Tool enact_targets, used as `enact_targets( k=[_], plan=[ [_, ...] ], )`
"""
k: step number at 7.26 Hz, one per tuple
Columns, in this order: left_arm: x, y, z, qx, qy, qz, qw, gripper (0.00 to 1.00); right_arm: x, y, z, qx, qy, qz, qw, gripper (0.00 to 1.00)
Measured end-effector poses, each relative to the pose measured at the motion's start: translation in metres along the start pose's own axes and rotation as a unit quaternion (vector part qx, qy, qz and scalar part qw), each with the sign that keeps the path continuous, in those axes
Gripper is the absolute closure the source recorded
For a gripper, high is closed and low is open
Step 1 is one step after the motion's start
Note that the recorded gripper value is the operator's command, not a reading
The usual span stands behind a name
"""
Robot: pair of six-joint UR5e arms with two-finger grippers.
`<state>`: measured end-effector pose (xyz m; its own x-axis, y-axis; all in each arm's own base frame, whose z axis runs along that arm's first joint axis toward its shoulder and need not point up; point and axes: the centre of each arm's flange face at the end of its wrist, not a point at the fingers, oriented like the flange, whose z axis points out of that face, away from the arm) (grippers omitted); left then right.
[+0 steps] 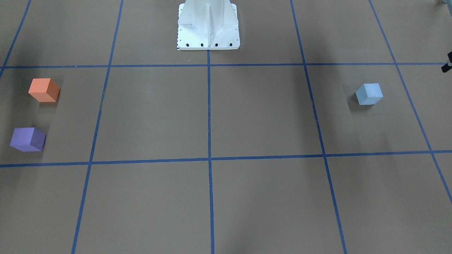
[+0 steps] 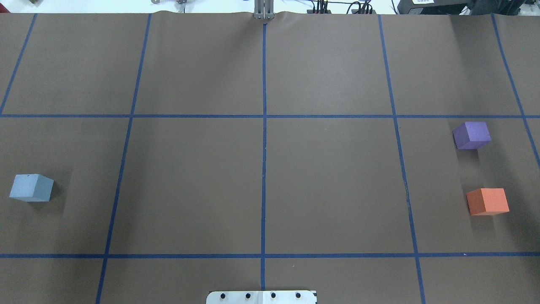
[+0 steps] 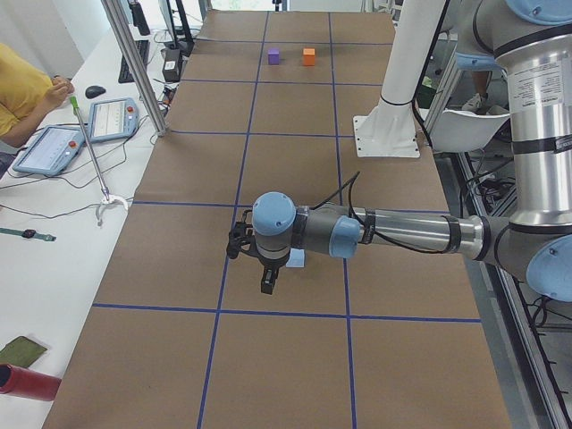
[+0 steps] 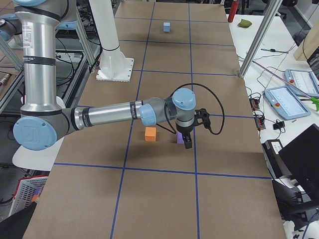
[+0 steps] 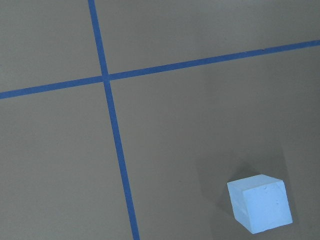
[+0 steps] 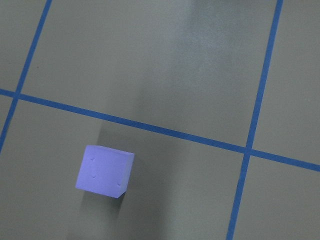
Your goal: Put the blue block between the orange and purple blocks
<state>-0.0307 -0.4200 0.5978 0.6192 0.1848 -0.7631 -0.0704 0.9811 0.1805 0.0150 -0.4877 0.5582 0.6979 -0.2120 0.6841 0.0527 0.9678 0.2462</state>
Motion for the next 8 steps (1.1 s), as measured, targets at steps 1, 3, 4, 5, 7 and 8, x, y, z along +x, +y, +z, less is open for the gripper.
enact_targets(
  k=[1,3,4,5,7,8],
  plan=[
    [0.000,0.001,0.000,-0.001,0.000,-0.003,1.0000,0.00,0.007,0.006,0.000,-0.003,0.006,0.008,0.9999,0.00],
    [0.000,-0.003,0.002,-0.013,-0.004,-0.017,0.9998,0.00,0.025,0.033,-0.003,-0.018,0.003,0.041,0.9990,0.00],
    [0.000,-0.006,0.001,-0.013,-0.014,-0.017,0.9997,0.00,0.029,0.044,-0.002,-0.025,-0.001,0.051,0.9984,0.00],
    [0.001,-0.014,-0.001,-0.010,-0.027,-0.012,0.9995,0.00,0.030,0.051,0.000,-0.029,-0.010,0.057,0.9979,0.00],
    [-0.003,-0.026,0.002,-0.010,-0.035,-0.008,0.9993,0.00,0.029,0.056,0.002,-0.033,-0.025,0.060,0.9973,0.00],
    [-0.007,-0.025,0.005,-0.013,-0.036,-0.008,0.9993,0.00,0.029,0.057,0.004,-0.035,-0.026,0.060,0.9973,0.00]
  ],
)
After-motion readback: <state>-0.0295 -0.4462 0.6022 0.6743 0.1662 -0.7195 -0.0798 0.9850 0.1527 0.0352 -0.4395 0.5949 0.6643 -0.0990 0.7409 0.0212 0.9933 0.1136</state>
